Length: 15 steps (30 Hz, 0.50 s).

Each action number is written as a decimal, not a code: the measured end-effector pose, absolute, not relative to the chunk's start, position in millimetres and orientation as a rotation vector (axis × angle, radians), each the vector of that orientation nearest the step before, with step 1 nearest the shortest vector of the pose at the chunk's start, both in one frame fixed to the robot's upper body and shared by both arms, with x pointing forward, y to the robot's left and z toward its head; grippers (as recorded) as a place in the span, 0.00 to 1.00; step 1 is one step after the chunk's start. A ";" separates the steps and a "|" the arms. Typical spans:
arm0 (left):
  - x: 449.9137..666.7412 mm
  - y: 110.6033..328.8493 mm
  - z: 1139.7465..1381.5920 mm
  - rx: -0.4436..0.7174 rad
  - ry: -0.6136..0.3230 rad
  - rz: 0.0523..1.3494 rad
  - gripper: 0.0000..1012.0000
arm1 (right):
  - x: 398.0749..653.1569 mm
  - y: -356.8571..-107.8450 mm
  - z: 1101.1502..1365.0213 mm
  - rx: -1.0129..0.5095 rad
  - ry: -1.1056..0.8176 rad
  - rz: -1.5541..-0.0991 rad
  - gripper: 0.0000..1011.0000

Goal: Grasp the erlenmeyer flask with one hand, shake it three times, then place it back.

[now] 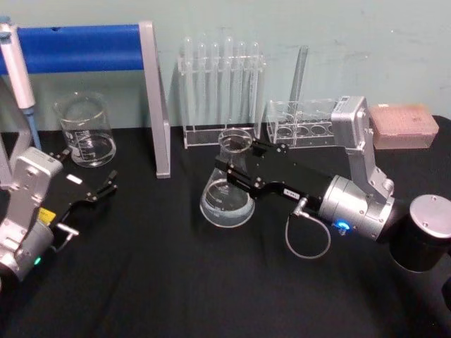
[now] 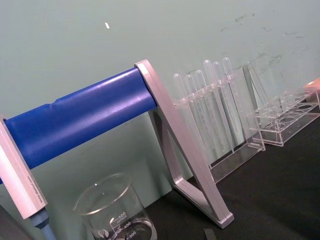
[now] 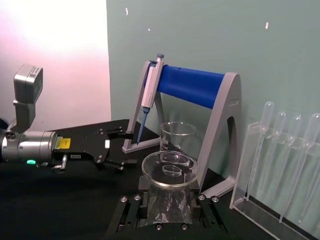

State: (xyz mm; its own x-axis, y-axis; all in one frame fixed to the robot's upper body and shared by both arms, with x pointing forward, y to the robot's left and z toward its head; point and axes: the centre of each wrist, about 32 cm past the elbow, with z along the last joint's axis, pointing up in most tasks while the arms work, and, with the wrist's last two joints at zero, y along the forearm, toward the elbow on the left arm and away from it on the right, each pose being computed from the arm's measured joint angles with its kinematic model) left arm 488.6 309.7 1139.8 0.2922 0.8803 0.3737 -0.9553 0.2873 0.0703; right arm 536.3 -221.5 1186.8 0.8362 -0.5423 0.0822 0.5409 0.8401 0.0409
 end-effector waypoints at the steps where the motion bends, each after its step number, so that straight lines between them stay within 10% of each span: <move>1: 488.6 309.7 1139.8 0.305 -0.285 1.248 0.99 | 536.4 -221.8 1186.2 0.013 -0.092 -0.571 0.44; 15: 488.6 309.7 1139.8 0.304 -0.285 1.248 0.99 | 538.6 -226.3 1172.6 -0.027 -0.097 -0.513 0.44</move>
State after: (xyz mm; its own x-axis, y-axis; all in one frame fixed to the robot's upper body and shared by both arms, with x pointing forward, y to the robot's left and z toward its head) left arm 488.6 309.7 1139.8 0.2923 0.8803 0.3737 -0.9553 0.2873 0.0703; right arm 538.6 -226.3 1172.6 0.8666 -0.4890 0.0991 0.4915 0.8709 -0.0012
